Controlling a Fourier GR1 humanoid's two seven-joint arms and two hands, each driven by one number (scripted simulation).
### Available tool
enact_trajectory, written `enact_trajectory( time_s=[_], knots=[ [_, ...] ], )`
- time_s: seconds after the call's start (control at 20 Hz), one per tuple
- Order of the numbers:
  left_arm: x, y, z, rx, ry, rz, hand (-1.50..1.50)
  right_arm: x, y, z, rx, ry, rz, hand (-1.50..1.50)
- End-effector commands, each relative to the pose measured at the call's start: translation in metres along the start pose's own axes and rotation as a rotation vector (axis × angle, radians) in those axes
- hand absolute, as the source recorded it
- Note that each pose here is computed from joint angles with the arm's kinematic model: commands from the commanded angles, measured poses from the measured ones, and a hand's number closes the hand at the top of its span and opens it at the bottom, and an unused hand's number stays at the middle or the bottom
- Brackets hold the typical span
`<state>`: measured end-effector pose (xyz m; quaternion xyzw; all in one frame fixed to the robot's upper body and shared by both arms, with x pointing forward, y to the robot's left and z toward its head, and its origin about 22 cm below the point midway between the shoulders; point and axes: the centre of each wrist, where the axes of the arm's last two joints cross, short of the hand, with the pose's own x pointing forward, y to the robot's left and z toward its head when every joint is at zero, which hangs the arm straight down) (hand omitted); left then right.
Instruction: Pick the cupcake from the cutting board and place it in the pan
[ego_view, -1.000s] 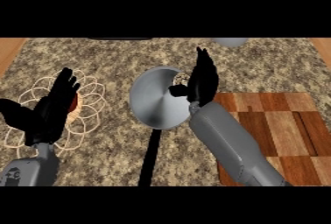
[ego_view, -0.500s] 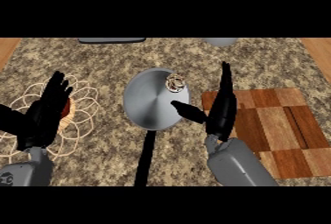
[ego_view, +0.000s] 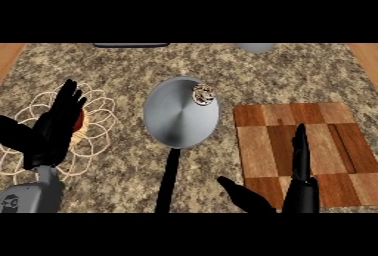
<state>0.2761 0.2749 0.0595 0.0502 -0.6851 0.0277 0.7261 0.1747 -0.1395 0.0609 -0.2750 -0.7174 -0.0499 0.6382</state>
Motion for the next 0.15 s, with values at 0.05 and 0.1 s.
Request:
enact_trajectory(
  time_s=[0.05,0.1],
  knots=[
    [0.009,0.015,0.009,-0.006,-0.021,-0.021,0.00,-0.010,-0.007,0.022,-0.024,0.008,0.021,-1.50],
    [0.028,0.001,-0.007,-0.008,0.005,-0.001,0.00,-0.004,-0.010,0.021,-0.038,0.008,0.021,-1.50]
  ],
)
